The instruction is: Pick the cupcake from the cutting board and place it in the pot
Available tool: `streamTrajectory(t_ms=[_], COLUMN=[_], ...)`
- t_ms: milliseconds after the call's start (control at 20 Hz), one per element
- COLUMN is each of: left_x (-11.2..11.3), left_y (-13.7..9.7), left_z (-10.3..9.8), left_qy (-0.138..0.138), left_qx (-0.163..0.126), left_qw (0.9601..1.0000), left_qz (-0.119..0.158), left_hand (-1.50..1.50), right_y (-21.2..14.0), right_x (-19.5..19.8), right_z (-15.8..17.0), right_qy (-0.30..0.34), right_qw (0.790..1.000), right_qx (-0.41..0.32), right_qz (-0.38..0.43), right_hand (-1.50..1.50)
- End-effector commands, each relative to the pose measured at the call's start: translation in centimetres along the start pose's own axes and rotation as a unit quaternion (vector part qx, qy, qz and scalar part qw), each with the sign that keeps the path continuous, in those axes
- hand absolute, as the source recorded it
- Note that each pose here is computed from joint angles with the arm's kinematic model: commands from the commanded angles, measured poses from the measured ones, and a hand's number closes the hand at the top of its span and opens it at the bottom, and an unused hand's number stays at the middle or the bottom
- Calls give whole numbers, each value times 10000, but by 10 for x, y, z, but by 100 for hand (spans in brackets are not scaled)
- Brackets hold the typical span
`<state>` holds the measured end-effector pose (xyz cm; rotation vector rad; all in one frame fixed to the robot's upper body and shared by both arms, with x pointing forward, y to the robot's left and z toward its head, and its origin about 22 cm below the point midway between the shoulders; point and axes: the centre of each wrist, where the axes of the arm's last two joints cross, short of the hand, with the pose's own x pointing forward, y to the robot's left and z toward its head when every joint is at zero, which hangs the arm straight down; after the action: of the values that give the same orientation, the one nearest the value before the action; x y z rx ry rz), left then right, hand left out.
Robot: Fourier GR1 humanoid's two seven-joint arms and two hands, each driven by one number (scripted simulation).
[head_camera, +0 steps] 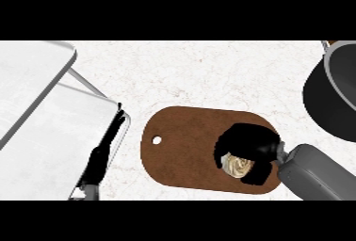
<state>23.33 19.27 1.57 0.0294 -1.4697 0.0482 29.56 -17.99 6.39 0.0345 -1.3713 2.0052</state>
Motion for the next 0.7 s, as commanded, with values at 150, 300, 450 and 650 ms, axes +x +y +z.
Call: streamTrajectory(t_ms=[150,300,450,650], left_x=[59,61,57,39], left_y=[49,56,61,62], left_z=[-33,-28,-27,-10], left_qy=[-798,-871,-779,-692], left_qx=[522,523,563,942], left_qw=[9950,9941,9948,9919], left_qz=[-283,-389,-333,-487], left_hand=[0,0,0,0], right_y=[14,28,13,63], right_x=[-13,-10,-8,-1], right_z=[-10,-18,0,8], right_qy=[-268,-264,36,1337], right_qw=[9996,9994,9997,9850], right_qx=[-71,82,-237,-727], right_qz=[108,229,27,-816], right_hand=[150,150,150,150])
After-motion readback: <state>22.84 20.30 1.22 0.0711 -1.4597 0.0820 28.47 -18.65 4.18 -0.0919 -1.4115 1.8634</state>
